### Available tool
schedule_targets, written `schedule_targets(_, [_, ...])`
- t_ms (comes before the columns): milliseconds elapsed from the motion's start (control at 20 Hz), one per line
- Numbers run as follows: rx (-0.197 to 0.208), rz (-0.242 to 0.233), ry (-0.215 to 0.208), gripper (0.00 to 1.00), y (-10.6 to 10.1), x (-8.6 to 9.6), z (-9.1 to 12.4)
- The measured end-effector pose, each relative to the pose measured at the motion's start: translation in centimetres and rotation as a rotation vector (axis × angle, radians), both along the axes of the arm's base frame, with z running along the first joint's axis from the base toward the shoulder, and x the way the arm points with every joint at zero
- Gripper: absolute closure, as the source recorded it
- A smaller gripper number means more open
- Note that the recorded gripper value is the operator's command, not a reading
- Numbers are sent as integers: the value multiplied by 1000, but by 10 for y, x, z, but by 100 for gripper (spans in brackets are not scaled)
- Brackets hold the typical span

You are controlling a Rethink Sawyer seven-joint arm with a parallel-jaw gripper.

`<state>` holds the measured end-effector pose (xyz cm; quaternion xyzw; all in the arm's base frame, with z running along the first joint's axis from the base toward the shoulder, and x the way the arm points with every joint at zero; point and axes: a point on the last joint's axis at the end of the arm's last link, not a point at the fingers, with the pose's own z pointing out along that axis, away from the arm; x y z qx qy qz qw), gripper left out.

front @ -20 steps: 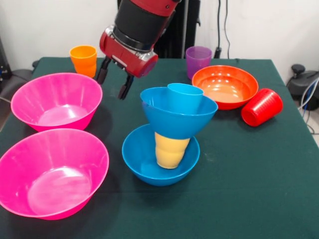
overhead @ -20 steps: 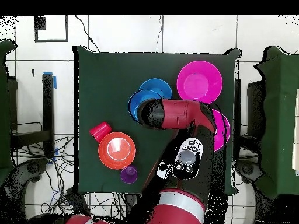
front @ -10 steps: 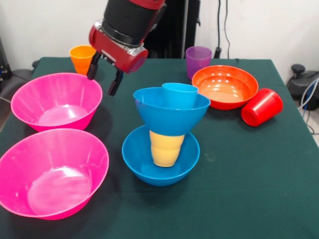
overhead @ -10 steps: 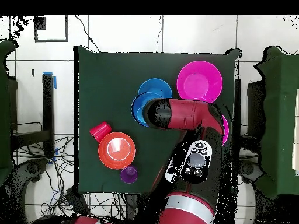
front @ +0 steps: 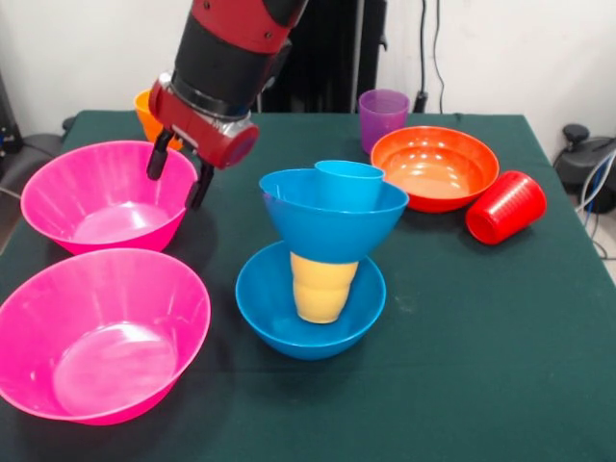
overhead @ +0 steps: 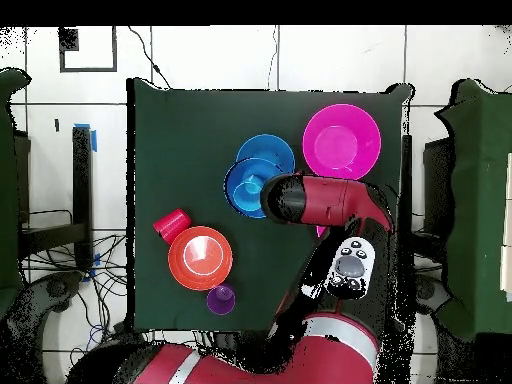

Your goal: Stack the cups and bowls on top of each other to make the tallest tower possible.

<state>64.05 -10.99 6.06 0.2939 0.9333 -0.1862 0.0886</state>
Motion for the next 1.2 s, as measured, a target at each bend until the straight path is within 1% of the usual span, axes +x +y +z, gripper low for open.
schedule_targets(50, [0,5,-2,0,-1,-2,-8])
schedule_targets(300, [4,7,12,0,-4,-10,-27])
schedule_targets(700, [11,2,47,0,-3,-23,-44])
schedule_targets(900, [18,-7,77,0,-3,-36,-56])
schedule_targets(1200, [21,-11,90,0,-7,-42,-67])
